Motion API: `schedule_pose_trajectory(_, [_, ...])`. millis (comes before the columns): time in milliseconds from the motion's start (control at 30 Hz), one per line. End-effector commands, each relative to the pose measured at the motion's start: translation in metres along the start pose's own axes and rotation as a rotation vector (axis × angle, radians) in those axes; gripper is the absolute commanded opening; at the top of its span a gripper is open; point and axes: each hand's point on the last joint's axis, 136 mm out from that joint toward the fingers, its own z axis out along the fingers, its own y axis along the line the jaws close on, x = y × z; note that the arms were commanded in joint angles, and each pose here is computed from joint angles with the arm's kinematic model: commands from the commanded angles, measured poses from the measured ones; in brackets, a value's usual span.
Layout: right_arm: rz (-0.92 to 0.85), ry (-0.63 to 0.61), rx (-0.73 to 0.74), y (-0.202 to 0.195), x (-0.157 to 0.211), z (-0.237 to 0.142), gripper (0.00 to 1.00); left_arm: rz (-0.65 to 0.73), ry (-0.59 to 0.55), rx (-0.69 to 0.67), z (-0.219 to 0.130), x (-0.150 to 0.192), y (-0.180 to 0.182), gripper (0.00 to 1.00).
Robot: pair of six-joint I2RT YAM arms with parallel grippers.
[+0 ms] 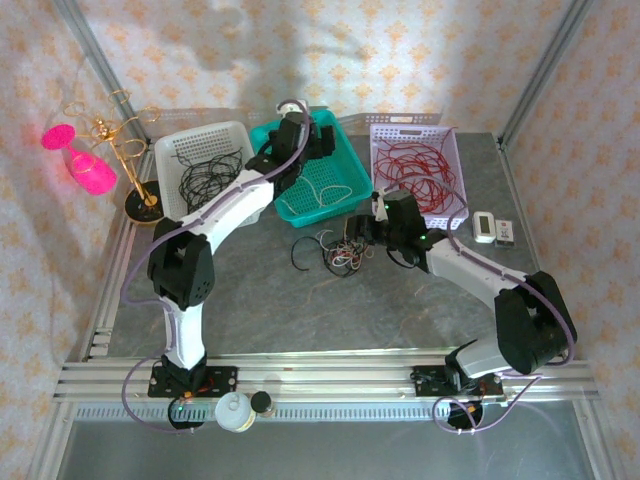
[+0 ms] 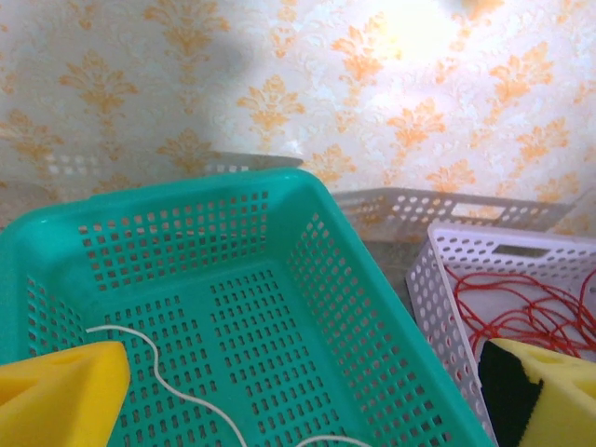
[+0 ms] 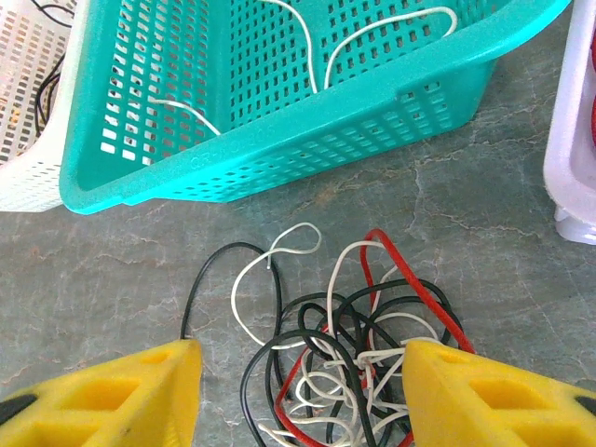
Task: Untangle the cables
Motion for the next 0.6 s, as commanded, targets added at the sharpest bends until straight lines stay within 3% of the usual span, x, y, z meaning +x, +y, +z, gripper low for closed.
schedule_pose_trajectory(0, [-0.001, -0.064, 0.001, 0.006, -0.024, -0.003, 0.59, 0.028, -0.033, -0.038, -0.018, -0.011, 0.011, 0.99])
schedule_pose_trajectory(167, [0.006, -0.061, 0.001, 0.005, -0.024, 0.000, 0.59, 0.042, -0.020, -0.060, -0.042, 0.003, 0.022, 0.99])
schedule_pose_trajectory(367, [0.003, -0.068, 0.011, 0.002, -0.018, -0.007, 0.59, -0.008, 0.023, 0.026, -0.075, 0.040, 0.030, 0.99])
schedule_pose_trajectory(567, [-0.048, 0.000, 0.012, -0.001, -0.002, -0.008, 0.51, 0.003, 0.066, 0.065, -0.109, 0.066, 0.031, 0.98])
